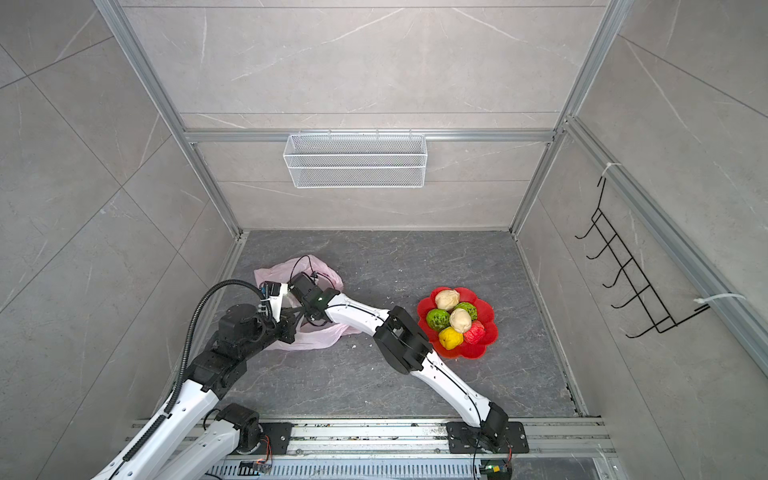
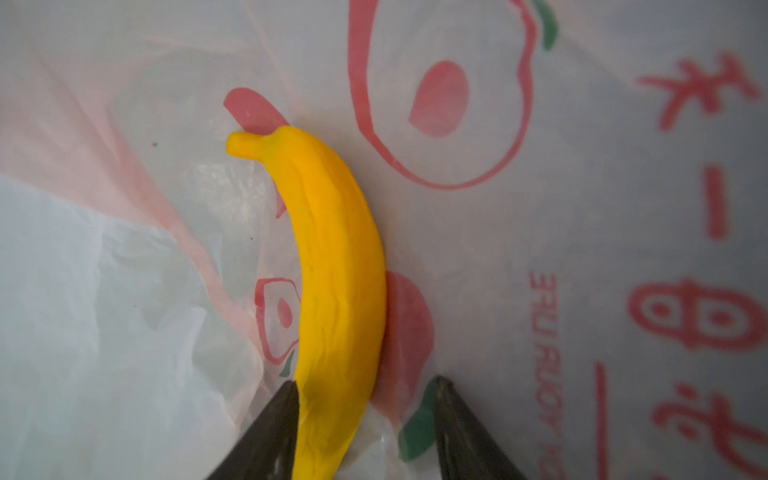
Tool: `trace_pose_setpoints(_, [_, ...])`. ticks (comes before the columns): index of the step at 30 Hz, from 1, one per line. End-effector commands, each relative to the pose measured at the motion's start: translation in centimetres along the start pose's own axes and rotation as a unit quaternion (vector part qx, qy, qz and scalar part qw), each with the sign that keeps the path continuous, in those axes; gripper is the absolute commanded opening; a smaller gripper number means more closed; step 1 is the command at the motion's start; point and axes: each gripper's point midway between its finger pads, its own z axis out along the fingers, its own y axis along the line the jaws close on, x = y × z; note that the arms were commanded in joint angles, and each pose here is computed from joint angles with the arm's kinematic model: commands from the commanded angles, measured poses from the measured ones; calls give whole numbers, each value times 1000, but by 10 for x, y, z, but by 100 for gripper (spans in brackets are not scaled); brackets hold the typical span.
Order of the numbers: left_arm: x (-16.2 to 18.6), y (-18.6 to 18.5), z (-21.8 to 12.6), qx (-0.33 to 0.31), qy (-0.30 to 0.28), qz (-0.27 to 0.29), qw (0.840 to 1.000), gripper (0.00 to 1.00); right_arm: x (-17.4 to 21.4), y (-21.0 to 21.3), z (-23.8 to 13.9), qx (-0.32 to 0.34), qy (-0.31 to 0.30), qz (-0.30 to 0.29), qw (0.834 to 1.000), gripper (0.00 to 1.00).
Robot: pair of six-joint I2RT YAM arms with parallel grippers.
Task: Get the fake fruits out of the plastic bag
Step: 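Reposition the right gripper above the banana inside the bag, then lower the right gripper around the banana's middle to grasp it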
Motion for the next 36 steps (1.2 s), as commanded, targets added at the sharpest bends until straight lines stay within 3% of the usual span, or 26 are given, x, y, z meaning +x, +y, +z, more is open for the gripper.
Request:
trace_pose_setpoints(1, [-25, -13, -13, 22, -37, 17, 999, 0, 4, -20, 3, 23, -1, 2, 1000, 40])
trace_pose_setpoints(10, [-17, -3, -22, -11, -25, 21, 999, 1, -10, -26, -29, 27, -10, -23, 999, 18])
trace_pose_setpoints(23, [-7, 11, -17, -45, -6, 9, 999, 2, -13, -30, -100, 24, -22, -79, 996, 12])
trace_pose_setpoints(26, [-8, 2, -18, -22, -3, 10, 1000, 3, -10, -27, -106, 10, -18, -84, 996, 12])
trace_pose_setpoints(31, [-17, -36, -28, 74, 14, 46, 996, 5, 0, -18, -104, -35, -7, -78, 996, 14])
trace_pose_setpoints(36, [-59, -70, -48, 146, -19, 91, 985, 5, 2, -20, -110, -40, -11, -77, 996, 16])
